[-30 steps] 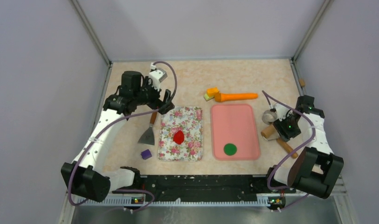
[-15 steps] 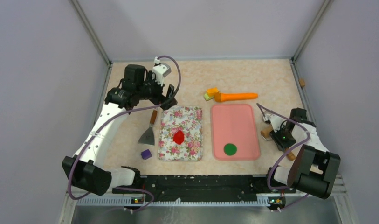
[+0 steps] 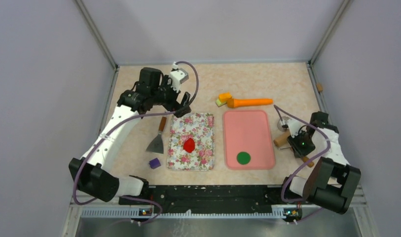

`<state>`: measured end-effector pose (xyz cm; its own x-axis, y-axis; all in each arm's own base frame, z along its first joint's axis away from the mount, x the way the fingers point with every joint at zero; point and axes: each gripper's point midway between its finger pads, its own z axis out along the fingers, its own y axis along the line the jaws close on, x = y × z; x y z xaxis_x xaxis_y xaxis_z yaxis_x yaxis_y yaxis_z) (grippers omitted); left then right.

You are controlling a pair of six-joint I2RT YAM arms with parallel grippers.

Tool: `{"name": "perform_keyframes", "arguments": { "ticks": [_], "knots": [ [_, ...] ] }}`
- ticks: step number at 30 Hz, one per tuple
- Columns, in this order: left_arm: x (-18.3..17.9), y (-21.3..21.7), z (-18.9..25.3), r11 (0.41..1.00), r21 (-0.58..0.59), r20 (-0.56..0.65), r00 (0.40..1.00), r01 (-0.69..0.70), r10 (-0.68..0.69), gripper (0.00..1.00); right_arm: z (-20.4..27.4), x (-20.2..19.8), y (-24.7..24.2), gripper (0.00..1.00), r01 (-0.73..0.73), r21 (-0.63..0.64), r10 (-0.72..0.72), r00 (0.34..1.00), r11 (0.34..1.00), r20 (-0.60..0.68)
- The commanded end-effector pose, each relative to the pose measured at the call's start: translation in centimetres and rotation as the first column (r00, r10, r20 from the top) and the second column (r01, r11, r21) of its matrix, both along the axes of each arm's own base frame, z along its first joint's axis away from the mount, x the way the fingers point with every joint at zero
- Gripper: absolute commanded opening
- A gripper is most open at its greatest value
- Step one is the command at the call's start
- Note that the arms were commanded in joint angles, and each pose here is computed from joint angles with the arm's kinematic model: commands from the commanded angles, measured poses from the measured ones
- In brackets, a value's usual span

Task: Roll out the dumpling wrappers from the dough

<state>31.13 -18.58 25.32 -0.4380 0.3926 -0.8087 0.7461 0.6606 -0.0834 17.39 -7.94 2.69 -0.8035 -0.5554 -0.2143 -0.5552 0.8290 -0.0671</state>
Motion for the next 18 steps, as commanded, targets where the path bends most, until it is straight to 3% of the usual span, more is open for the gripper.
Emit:
{"name": "perform_keyframes", "arguments": {
  "ticks": [1,11,18],
  "knots": [
    [-0.1,-0.5,1.3,0.997,0.006,0.130,0.989,0.073,-0.073,0.96,7.1,2.2,2.1,0.00,-0.004,0.108,-0.013,0.987,0.994,0.158],
    [-1.3,-3.5,-0.7,0.984,-0.016,0.165,0.971,0.175,-0.171,0.96,15.4,2.6,5.6,0.00,0.053,0.250,-0.102,0.977,0.967,0.189],
    [-1.9,-5.2,-0.8,0.978,-0.046,0.225,0.956,0.206,-0.190,0.96,19.7,5.7,9.2,0.00,0.051,0.356,-0.133,0.969,0.933,0.209]
  ]
}}
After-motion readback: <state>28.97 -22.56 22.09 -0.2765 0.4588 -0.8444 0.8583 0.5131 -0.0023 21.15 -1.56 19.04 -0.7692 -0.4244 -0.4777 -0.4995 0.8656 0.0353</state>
